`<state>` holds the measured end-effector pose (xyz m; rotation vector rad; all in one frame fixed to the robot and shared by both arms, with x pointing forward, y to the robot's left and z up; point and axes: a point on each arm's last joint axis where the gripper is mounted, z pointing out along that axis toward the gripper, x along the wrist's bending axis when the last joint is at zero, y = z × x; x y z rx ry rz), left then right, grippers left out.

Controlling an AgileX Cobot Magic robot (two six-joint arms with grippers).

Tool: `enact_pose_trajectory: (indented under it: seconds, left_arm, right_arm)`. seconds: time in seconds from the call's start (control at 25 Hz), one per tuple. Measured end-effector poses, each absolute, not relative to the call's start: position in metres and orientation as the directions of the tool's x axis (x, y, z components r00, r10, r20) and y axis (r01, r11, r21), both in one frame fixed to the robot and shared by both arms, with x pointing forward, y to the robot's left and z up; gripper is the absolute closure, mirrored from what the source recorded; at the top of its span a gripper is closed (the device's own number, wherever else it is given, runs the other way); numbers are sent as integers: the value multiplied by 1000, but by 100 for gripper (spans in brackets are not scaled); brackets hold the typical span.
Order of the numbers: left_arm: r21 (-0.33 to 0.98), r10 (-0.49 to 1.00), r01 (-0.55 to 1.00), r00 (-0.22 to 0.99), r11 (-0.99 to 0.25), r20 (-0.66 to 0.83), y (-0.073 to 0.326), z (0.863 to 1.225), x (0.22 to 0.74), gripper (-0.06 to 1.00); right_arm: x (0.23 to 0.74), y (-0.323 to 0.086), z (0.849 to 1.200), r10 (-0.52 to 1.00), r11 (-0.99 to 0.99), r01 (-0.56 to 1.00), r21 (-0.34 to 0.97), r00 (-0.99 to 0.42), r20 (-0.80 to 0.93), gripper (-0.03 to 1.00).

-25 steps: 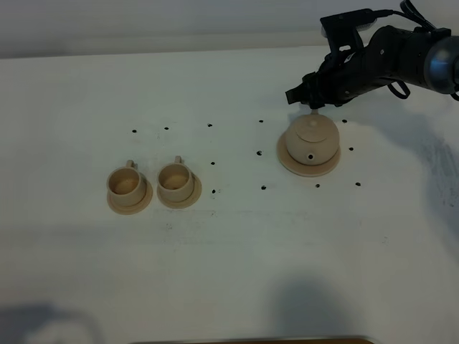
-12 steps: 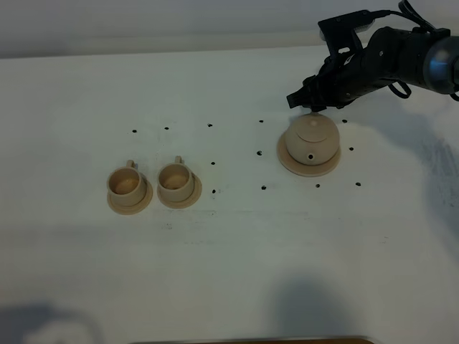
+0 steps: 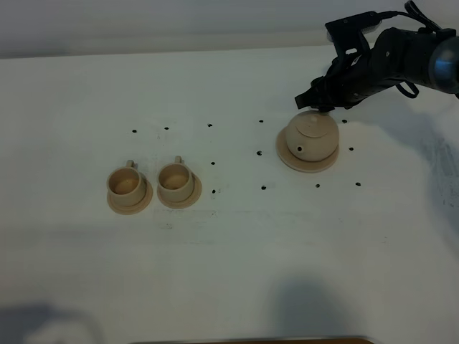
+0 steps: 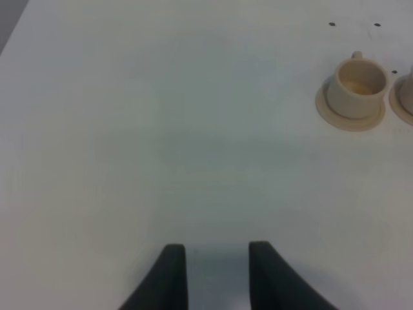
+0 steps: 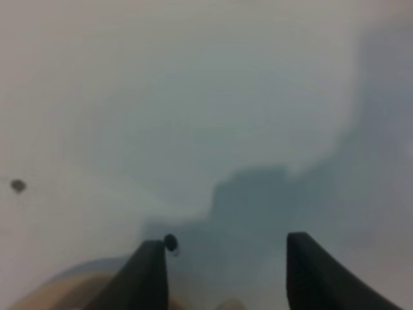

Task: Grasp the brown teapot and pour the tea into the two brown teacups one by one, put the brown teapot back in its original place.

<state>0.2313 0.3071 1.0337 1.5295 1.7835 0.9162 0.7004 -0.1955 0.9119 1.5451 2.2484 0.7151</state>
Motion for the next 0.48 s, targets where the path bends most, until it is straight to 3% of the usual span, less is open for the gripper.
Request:
enact_pose_trajectory:
  seconds: [0.48]
  left_arm:
    - [818,989,567,-147,93,-11,307,1034,231,64]
  right_arm:
    - [701,-200,912,931,296,773,561,-364,11,56]
